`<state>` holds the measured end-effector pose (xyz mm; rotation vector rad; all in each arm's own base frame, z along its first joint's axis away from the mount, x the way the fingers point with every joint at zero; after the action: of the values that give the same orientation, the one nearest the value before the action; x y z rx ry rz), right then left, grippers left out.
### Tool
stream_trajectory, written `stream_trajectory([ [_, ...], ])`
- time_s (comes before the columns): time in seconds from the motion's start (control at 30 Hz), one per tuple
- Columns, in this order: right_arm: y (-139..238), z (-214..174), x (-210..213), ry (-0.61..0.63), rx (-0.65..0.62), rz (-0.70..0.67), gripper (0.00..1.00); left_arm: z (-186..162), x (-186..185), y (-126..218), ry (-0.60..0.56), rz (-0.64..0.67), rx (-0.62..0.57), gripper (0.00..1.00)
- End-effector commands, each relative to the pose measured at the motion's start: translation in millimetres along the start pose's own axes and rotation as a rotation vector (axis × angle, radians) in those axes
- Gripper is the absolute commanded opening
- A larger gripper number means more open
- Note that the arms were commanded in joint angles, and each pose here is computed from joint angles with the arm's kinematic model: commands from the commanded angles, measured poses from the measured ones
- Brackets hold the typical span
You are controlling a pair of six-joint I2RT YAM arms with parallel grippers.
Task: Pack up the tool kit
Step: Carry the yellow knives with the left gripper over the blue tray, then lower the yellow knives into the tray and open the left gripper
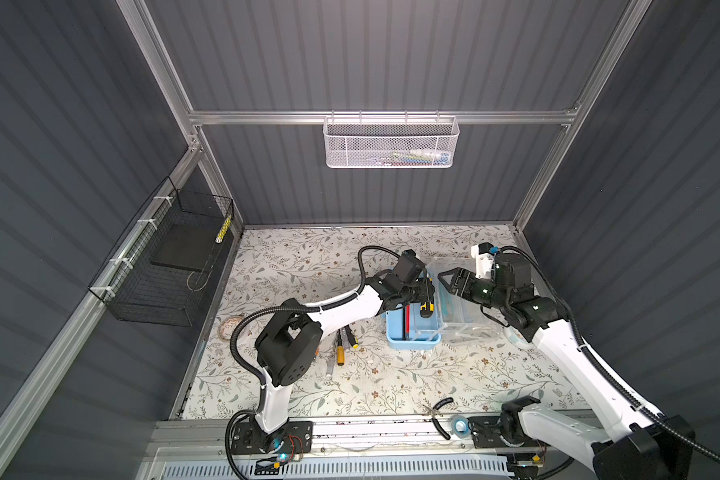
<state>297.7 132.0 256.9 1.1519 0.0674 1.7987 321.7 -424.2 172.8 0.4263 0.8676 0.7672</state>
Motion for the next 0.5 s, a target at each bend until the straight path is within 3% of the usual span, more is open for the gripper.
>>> stream_trajectory([
  [0.0, 2.4, 5.9, 11.2, 0.030, 0.007, 0.043, 0.70, 16.0, -8.3, 22.6, -0.072, 0.023, -0.057, 0.52],
  [0.23, 10.1, 8.9, 39.2, 0.081, 0.016, 0.134, 0.68, 19.3, 31.4, 64.0, -0.224, 0.275, -0.112, 0.59],
  [0.3, 11.4, 7.1, 46.8, 0.109, 0.016, 0.136, 0.67, 10.6, 55.3, 73.7, -0.259, 0.373, -0.078, 0.59],
  [0.47, 1.9, -8.8, 64.5, 0.185, 0.041, 0.105, 0.67, 14.8, 107.2, 103.1, -0.216, 0.499, -0.020, 0.58],
])
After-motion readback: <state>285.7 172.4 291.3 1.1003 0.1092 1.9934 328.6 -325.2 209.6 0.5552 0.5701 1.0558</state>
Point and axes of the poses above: each gripper's point midway between its finger pads, its own y axis back along the fingers, its own x axis along the line the jaws close on, z = x × y, the point moved 3 cm from there along y, back along the fingers, and after that the axes turned 5 degrees about -y, right-handed, at the moved point
